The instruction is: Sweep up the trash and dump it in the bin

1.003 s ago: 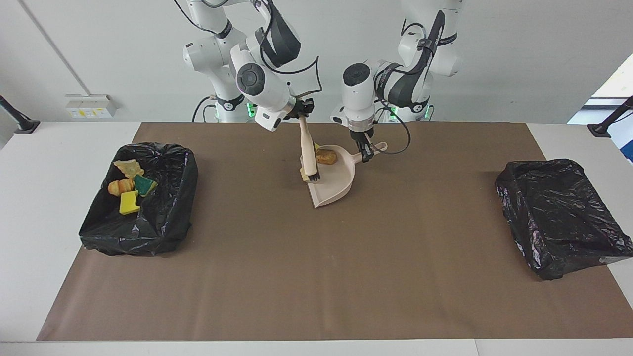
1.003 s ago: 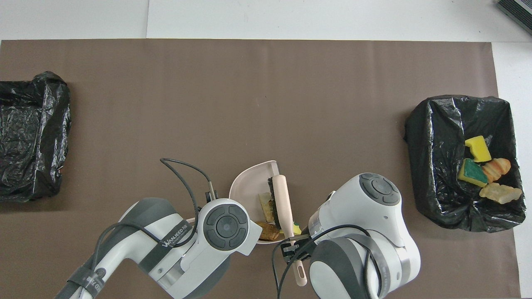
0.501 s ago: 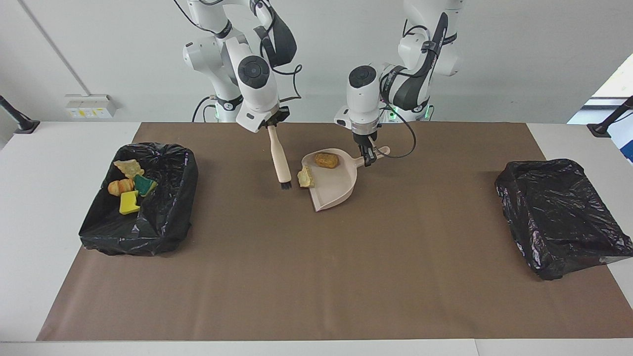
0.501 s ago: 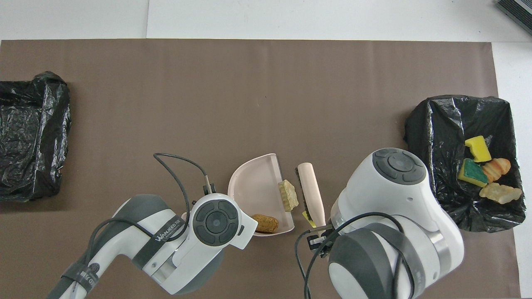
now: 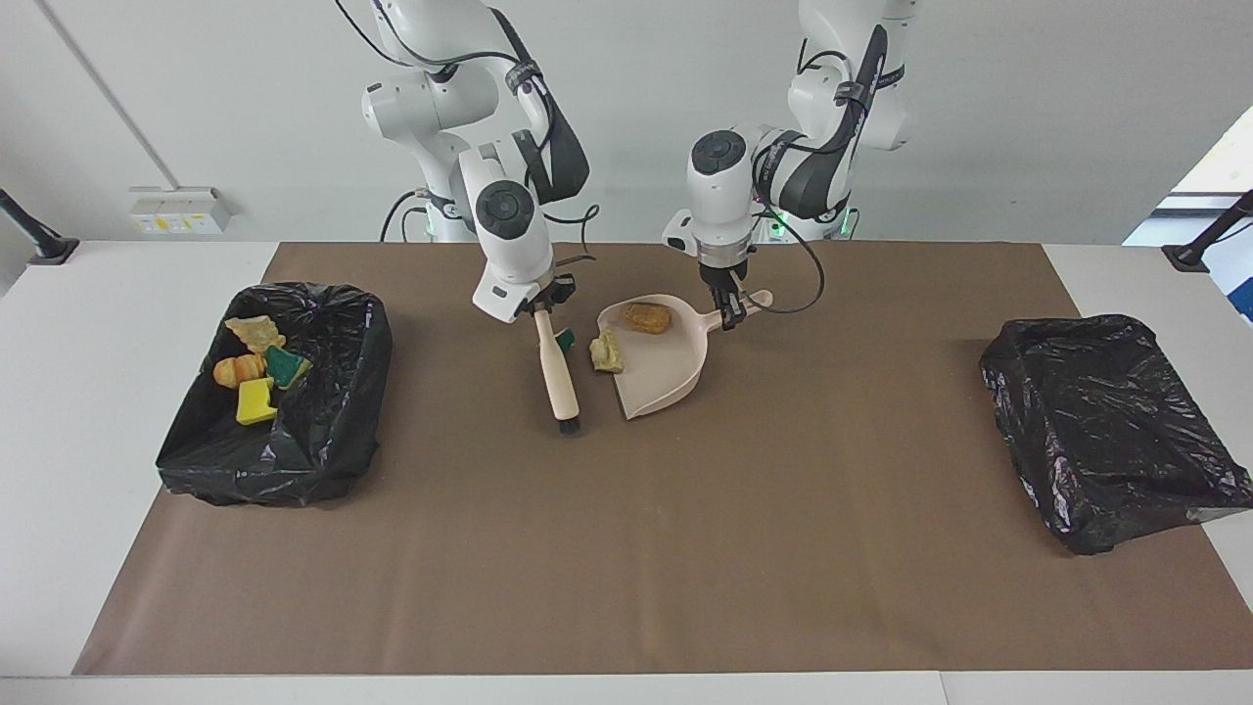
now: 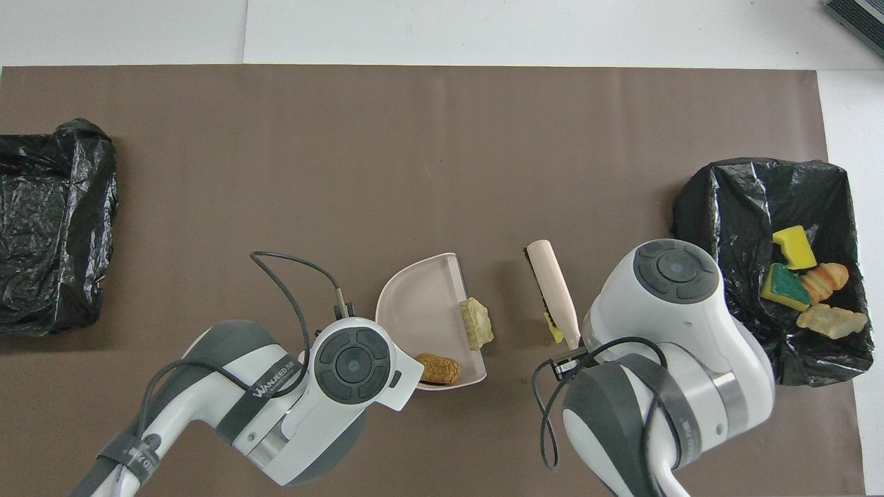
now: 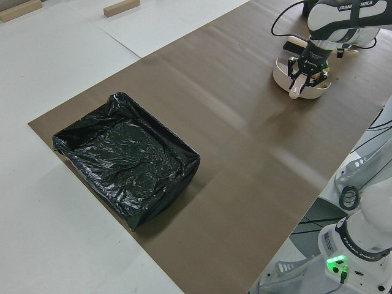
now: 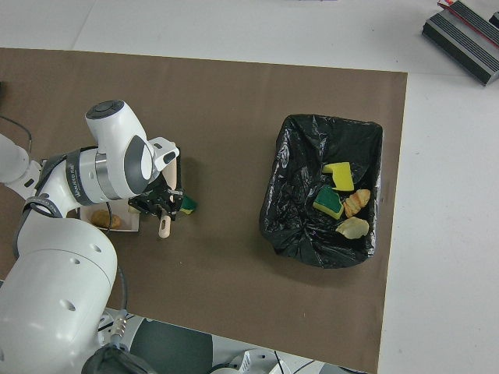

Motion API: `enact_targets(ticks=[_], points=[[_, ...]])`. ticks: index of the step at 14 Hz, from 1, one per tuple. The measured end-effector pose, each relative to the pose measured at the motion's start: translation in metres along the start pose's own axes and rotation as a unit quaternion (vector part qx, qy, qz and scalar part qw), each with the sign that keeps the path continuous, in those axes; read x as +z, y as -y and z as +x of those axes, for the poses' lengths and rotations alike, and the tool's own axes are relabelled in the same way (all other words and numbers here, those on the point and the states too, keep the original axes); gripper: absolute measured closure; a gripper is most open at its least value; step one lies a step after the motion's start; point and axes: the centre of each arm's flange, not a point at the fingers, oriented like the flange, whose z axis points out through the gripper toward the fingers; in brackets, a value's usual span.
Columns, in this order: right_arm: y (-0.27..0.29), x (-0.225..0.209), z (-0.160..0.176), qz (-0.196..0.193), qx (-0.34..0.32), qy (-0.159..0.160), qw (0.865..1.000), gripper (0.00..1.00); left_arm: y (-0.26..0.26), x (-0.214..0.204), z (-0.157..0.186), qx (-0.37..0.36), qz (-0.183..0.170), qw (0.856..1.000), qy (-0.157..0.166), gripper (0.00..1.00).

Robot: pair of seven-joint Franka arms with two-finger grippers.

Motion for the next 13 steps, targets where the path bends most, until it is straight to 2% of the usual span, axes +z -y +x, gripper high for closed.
enact_targets(ticks=[2, 7, 11, 13], points=[[0.009, -0.003, 0.000, 0.058, 0.021, 0.004, 0.998, 0.74, 0.000, 0.000, 0.000, 0.000, 0.000, 1.000, 0.000, 0.67], [0.006, -0.029, 0.006, 0.140, 0.058, -0.006, 0.988, 0.74, 0.000, 0.000, 0.000, 0.000, 0.000, 1.000, 0.000, 0.67], [0.009, -0.047, 0.007, 0.160, 0.074, -0.014, 0.984, 0.74, 0.000, 0.000, 0.000, 0.000, 0.000, 1.000, 0.000, 0.67], [0.008, -0.067, 0.001, 0.164, 0.074, -0.001, 0.984, 0.74, 0.000, 0.000, 0.000, 0.000, 0.000, 1.000, 0.000, 0.67]])
